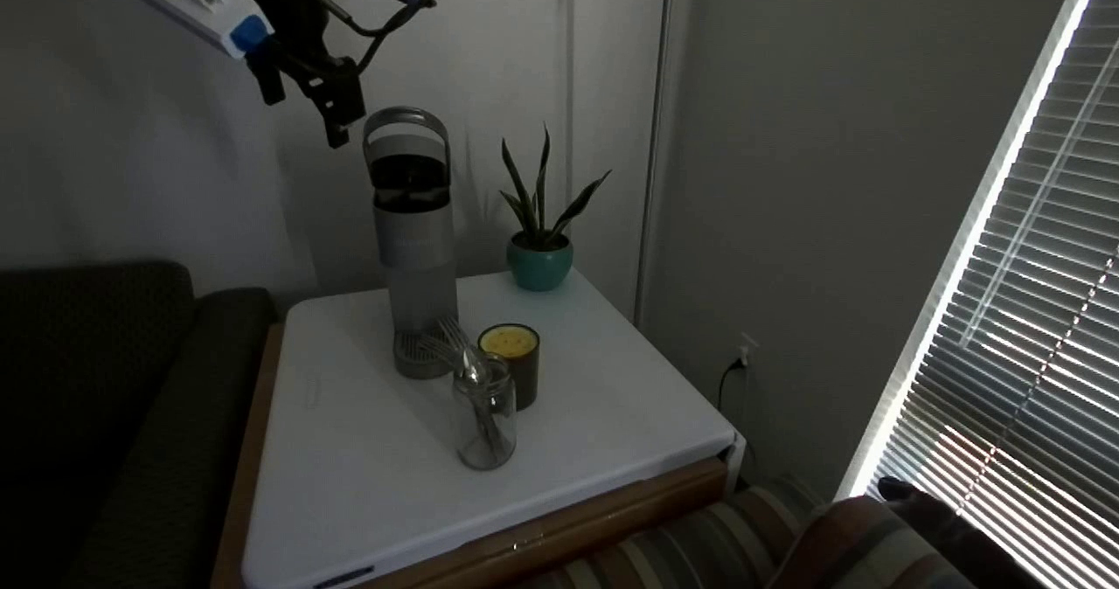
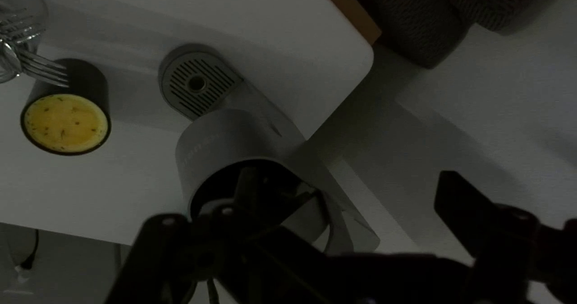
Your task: Close the top of the coffee maker
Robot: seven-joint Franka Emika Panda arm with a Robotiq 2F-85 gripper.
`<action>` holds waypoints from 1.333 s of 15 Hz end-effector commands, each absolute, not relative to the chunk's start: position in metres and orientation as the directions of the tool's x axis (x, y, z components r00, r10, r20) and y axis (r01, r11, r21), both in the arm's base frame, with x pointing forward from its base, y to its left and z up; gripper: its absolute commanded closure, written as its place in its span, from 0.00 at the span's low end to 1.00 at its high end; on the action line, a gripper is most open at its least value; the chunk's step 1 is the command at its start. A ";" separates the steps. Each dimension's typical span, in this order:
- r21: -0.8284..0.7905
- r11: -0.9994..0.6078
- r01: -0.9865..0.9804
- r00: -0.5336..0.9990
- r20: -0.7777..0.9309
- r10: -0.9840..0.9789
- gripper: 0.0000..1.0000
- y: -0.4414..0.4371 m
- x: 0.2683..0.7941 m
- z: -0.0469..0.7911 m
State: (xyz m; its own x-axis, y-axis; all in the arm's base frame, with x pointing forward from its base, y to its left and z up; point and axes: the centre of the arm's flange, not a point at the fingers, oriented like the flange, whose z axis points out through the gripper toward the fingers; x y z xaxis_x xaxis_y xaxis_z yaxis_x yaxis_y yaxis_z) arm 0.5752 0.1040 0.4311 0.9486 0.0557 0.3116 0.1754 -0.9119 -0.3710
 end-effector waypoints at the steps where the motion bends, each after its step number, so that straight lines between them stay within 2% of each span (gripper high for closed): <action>1: -0.381 -0.906 0.186 0.962 0.256 0.090 0.00 0.116 0.585 0.430; 5: -0.404 -0.889 0.217 0.963 0.236 0.128 0.00 0.134 0.602 0.440; 9: -0.447 -0.868 0.217 0.943 0.325 0.069 0.00 0.150 0.630 0.455; 15: -0.541 -0.837 -0.085 0.925 0.269 -0.268 0.00 0.165 0.677 0.456; 16: -0.557 -0.822 -0.123 0.918 0.250 -0.307 0.11 0.167 0.682 0.453; 17: -0.565 -0.811 -0.153 0.912 0.235 -0.336 0.26 0.169 0.686 0.450; 20: -0.587 -0.778 -0.223 0.893 0.197 -0.405 0.48 0.174 0.698 0.442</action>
State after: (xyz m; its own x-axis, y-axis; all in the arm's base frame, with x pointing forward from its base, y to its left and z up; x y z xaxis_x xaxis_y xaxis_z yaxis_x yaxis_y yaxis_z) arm 0.6751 0.1658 0.4462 0.9148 -0.3408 0.2166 -0.1673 -0.8081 -0.5648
